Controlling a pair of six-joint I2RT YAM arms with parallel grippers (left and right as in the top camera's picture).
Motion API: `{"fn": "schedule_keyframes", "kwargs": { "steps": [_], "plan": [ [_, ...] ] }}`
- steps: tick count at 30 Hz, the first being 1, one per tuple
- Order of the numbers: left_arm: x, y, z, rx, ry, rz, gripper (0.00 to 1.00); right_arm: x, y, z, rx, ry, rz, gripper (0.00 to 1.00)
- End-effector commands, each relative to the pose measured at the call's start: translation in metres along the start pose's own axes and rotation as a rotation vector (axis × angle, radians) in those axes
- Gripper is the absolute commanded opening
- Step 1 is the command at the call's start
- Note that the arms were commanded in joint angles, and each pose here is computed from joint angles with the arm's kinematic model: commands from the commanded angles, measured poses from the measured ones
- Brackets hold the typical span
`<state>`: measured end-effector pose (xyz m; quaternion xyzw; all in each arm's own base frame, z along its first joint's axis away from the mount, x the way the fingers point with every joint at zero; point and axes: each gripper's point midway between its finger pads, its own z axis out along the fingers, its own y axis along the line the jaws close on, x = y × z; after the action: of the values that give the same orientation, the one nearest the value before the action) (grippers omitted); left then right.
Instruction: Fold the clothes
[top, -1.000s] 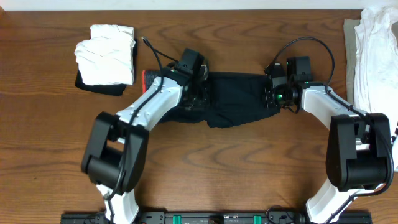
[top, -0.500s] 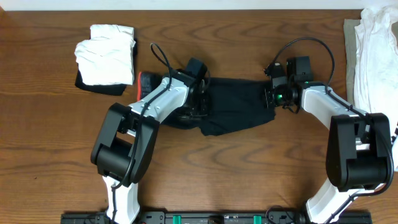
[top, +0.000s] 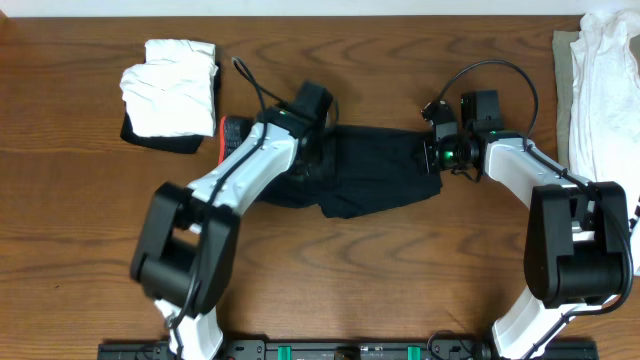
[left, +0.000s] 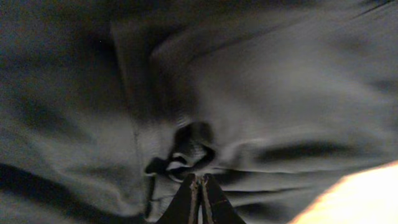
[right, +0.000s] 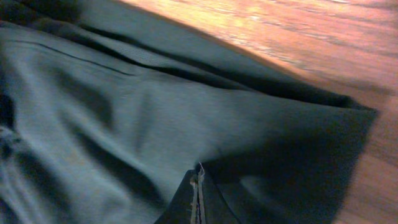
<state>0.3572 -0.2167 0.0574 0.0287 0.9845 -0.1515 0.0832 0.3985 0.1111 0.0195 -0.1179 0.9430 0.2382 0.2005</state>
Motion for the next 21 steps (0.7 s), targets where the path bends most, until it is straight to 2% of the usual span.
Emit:
{"fn": "schedule_keyframes", "kwargs": {
  "steps": [1,9,15,21],
  "plan": [
    [-0.020,-0.012,-0.028,0.028,-0.096,0.012,0.06,-0.010,0.010,-0.007,-0.050,-0.026,0.026,0.01],
    [-0.021,-0.023,-0.003,0.039,-0.097,0.045,0.06,-0.019,-0.031,-0.005,0.178,-0.061,0.010,0.02],
    [-0.007,-0.012,0.036,0.001,-0.013,0.038,0.06,-0.025,-0.041,0.002,0.208,-0.089,0.008,0.03],
    [0.005,-0.001,0.062,-0.030,0.051,0.024,0.06,-0.005,-0.054,0.029,0.206,-0.031,0.043,0.04]
  ]
}}
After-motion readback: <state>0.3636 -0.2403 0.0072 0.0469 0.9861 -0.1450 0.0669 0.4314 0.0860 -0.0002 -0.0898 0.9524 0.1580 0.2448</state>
